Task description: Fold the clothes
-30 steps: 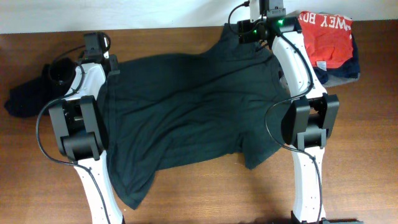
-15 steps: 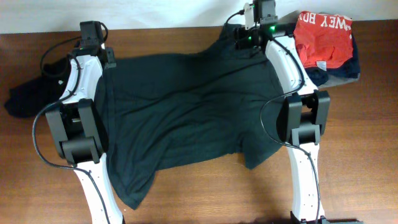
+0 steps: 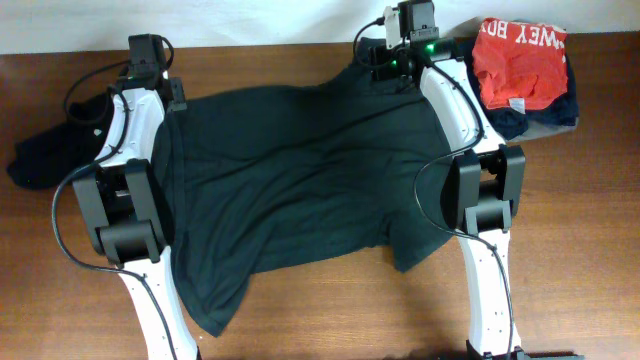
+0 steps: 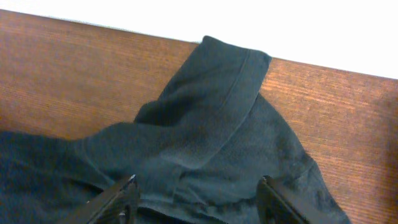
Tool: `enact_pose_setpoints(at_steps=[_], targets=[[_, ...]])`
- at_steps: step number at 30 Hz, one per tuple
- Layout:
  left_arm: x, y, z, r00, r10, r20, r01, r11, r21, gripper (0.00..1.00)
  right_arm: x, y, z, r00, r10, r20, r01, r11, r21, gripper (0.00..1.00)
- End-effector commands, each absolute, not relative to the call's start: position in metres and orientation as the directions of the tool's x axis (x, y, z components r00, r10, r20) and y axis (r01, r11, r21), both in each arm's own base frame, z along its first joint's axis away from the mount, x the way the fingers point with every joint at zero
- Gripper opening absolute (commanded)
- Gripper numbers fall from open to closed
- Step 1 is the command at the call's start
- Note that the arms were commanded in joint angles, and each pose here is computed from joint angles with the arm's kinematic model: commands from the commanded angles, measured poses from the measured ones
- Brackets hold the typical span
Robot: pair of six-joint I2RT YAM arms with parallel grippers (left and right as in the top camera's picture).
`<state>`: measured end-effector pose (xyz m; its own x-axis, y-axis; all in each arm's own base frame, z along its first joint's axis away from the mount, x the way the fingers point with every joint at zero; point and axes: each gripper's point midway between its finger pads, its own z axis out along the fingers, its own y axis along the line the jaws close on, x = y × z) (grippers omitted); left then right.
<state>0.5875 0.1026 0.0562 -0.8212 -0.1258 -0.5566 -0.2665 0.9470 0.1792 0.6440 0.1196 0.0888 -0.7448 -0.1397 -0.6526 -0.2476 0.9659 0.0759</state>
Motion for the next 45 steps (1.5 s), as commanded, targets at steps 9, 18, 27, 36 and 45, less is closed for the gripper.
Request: enact_pose_setpoints(at_steps=[9,18,27,36,45], targets=[[0.585,0.109,0.081,-0.813,-0.122,-0.57,-0.276,0.942,0.192,0.01,0.653,0.14,0.06,-0.747,-0.094,-0.658,-0.262,0.952,0.161,0.64],[0.584,0.108,0.08,-0.815,-0.122,-0.566,-0.273,0.943,0.19,0.01,0.665,0.148,0.035,-0.75,0.011,-0.661,-0.191,0.953,0.234,0.64],[0.584,0.108,0.08,-0.815,-0.122,-0.567,-0.274,0.943,0.191,0.0,0.674,0.149,0.025,-0.742,0.098,-0.664,-0.134,0.948,0.289,0.63],[0.584,0.108,0.08,-0.815,-0.122,-0.567,-0.274,0.943,0.191,0.0,0.681,0.151,0.033,-0.717,0.143,-0.682,-0.119,0.939,0.323,0.3],[0.584,0.108,0.08,-0.814,-0.122,-0.568,-0.274,0.943,0.19,0.01,0.68,0.148,0.031,-0.726,0.177,-0.665,-0.086,0.936,0.342,0.04]])
